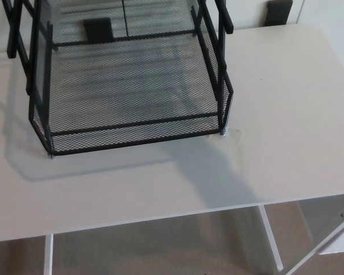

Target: The robot walks towards a desk on which a file tray is kept in the middle and a stapler is kept to its right. The robot lifts the stapler using its right hand and places it on the file tray.

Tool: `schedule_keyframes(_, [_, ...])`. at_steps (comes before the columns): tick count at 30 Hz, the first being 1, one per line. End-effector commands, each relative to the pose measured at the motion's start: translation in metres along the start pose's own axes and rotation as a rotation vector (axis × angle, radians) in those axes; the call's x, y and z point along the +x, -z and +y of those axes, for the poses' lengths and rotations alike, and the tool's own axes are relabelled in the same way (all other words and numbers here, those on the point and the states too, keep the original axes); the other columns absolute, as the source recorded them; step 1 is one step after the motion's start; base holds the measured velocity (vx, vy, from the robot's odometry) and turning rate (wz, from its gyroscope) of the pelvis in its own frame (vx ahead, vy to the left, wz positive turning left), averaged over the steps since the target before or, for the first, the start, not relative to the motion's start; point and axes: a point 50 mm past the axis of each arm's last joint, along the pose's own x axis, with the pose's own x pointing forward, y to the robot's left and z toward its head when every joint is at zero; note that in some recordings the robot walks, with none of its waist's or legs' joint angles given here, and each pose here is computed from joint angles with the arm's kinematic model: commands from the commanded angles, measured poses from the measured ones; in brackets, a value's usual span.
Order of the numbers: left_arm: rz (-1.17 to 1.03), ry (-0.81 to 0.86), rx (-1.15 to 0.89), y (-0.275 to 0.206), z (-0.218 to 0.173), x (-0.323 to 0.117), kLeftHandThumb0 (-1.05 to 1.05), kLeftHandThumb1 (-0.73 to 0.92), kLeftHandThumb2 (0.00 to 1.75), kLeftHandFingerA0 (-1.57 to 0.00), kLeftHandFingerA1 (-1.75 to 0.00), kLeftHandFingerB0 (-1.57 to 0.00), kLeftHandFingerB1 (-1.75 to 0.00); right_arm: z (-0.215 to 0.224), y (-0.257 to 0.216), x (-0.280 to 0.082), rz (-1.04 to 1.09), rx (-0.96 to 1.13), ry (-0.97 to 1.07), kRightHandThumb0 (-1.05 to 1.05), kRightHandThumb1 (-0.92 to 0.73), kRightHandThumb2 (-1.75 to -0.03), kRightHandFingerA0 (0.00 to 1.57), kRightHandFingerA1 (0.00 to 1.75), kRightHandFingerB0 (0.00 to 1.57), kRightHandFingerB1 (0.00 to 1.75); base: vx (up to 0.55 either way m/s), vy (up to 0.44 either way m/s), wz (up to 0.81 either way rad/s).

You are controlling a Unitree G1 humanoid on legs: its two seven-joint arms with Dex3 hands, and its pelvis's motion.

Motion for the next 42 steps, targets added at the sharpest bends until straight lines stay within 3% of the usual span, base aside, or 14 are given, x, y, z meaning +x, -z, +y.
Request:
schedule_keyframes(1, [-0.021,-0.006,0.027,-0.002,0.005,-0.001,-0.78,0.43,1.47,-0.66,-1.11,-0.54,-1.0,-0.001,-0.035,0.019,-0.047,0.024,-0.103,-0.27,-0.64,-0.98,0.85,1.75,0.68,1.55,0.0,0.0,0.0])
schedule_keyframes(8, [-0.028,0.0,0.014,-0.003,-0.002,0.0,-0.82,0.48,1.46,-0.67,-1.11,-0.45,-0.96,0.037,-0.081,0.023,-0.097,0.086,-0.235,-0.25,-0.66,-0.77,0.8,1.75,0.68,1.52,0.0,0.0,0.0])
schedule_keyframes(11, [-0.027,0.004,0.034,-0.004,-0.004,0.001,-0.82,0.48,1.45,-0.68,-1.09,-0.51,-0.97,0.058,-0.101,0.019,-0.122,0.108,-0.332,-0.28,-0.69,-0.69,0.86,1.67,0.84,0.87,0.0,0.0,0.0])
schedule_keyframes(12, [-0.028,0.007,0.056,-0.004,-0.003,0.001,-0.62,0.63,1.44,-1.08,-1.23,-0.7,-1.01,0.065,-0.106,0.016,-0.125,0.109,-0.377,-0.29,-0.7,-0.7,0.84,1.56,0.82,0.66,0.0,0.0,0.0])
schedule_keyframes(13, [-0.029,0.016,0.041,-0.004,-0.003,0.0,-0.83,0.45,1.45,-0.76,-1.14,-0.69,-1.07,0.071,-0.11,0.014,-0.125,0.122,-0.413,-0.31,-0.72,-0.69,0.83,1.56,0.81,0.57,0.0,0.0,0.0])
schedule_keyframes(16, [-0.023,-0.001,0.083,-0.004,-0.004,0.001,-0.86,0.5,1.42,-0.92,-1.11,-0.7,-1.01,0.087,-0.12,0.007,-0.128,0.109,-0.436,-0.4,-0.74,-0.66,0.83,1.67,0.73,1.18,0.0,0.0,0.0])
schedule_keyframes(21, [-0.039,0.013,0.085,-0.009,-0.006,0.001,-0.8,0.4,1.51,-0.96,-1.17,-0.65,-1.09,0.107,-0.123,-0.004,-0.081,0.141,-0.525,-0.3,-0.8,-0.67,0.84,1.71,0.69,1.36,0.0,0.0,0.0])
schedule_keyframes(27, [-0.026,0.012,0.093,-0.011,-0.007,0.002,-0.48,0.55,1.34,-1.19,-1.21,-0.55,-0.88,0.127,-0.118,-0.017,-0.044,0.181,-0.544,-0.27,-0.76,-0.66,0.78,1.74,0.64,1.42,0.0,0.0,0.0])
schedule_keyframes(32, [-0.025,0.019,0.098,-0.01,-0.008,0.002,-0.85,0.49,1.41,-0.93,-1.1,-0.68,-0.99,0.142,-0.114,-0.027,-0.008,0.101,-0.582,-0.31,-0.74,-0.64,0.86,1.74,0.64,1.43,0.0,0.0,0.0])
schedule_keyframes(33, [-0.02,0.02,0.088,-0.009,-0.008,0.002,-0.78,0.46,1.43,-0.86,-1.11,-0.63,-0.99,0.143,-0.113,-0.028,-0.006,0.128,-0.597,-0.39,-0.57,-0.96,1.1,1.34,0.77,1.13,0.0,0.0,0.0])
schedule_keyframes(35, [-0.019,0.017,0.082,-0.009,-0.008,0.002,-0.82,0.45,1.38,-0.83,-1.1,-0.52,-0.93,0.145,-0.112,-0.03,-0.007,0.165,-0.58,-0.29,-0.72,-0.62,0.77,1.75,0.64,1.35,0.0,0.0,0.0])
schedule_keyframes(38, [-0.022,0.012,0.077,-0.009,-0.009,0.002,-0.88,0.49,1.41,-0.89,-1.11,-0.6,-0.96,0.144,-0.11,-0.029,0.006,0.199,-0.597,-0.34,-0.68,-0.6,0.77,1.24,0.38,0.33,0.0,0.0,0.0])
schedule_keyframes(39, [-0.032,0.014,0.094,-0.01,-0.009,0.002,-0.79,0.57,1.42,-1.09,-1.15,-0.62,-0.96,0.143,-0.111,-0.027,0.025,0.205,-0.624,-0.44,-0.62,-0.6,0.23,0.63,0.14,0.32,0.0,0.0,0.0])
schedule_keyframes(42, [-0.033,0.015,0.101,-0.01,-0.008,0.002,-0.84,0.47,1.41,-1.0,-1.14,-0.6,-0.97,0.14,-0.111,-0.023,0.04,0.22,-0.654,-0.48,-0.6,-0.58,0.09,0.5,0.09,0.33,0.0,0.0,0.0])
